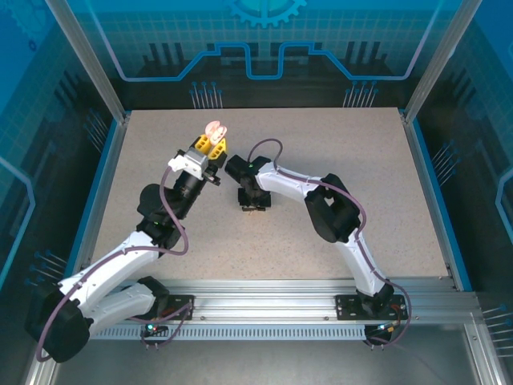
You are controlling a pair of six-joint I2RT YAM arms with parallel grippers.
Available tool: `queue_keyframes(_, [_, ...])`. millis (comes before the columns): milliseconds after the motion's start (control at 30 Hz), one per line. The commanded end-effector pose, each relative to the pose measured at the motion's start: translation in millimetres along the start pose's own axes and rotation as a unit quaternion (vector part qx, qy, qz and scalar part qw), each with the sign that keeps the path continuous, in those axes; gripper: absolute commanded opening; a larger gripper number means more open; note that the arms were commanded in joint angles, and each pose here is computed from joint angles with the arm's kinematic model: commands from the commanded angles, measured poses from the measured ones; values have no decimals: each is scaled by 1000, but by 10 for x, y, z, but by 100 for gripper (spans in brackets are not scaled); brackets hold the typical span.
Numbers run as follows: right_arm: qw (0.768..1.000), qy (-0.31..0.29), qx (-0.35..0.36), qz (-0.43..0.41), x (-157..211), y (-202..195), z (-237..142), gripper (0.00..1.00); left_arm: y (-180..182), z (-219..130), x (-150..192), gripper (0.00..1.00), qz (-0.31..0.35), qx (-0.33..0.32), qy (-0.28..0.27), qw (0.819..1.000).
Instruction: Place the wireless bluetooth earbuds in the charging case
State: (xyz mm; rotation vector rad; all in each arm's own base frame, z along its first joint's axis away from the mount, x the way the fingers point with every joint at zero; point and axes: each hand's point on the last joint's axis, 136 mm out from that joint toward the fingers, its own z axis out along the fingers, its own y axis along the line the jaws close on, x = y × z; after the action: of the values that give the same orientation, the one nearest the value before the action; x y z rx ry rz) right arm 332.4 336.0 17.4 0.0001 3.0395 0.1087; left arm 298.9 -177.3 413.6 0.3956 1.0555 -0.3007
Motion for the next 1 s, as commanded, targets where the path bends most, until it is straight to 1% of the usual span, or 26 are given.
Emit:
queue_keyframes(0, [999,19,-4,-35,43,101,120,24,43,4,-135,0,-9,-2,-29,1000])
queue_keyframes(167, [992,19,1,-122,67,131,80,25,50,20,-140,0,-14,-2,-29,999])
queue_keyframes(233, [987,21,22,-157,75,77,71,25,49,29,-136,0,-16,-1,-29,999])
queue_keyframes(300, [983,23,40,-176,87,25,70,26,42,39,-132,0,-19,1,-28,999])
queue_keyframes(467, [984,23,37,-170,104,20,41,28,31,60,-124,0,-24,4,-28,999])
queue_keyframes(567, [987,22,31,-154,106,38,30,35,34,65,-140,0,-25,4,-29,999])
queue_keyframes(800, [990,28,20,-138,140,80,3,35,42,56,-161,0,-23,3,-30,999])
queue_keyframes(967, [988,27,36,-146,171,-20,-21,36,37,69,-183,0,-23,4,-33,999])
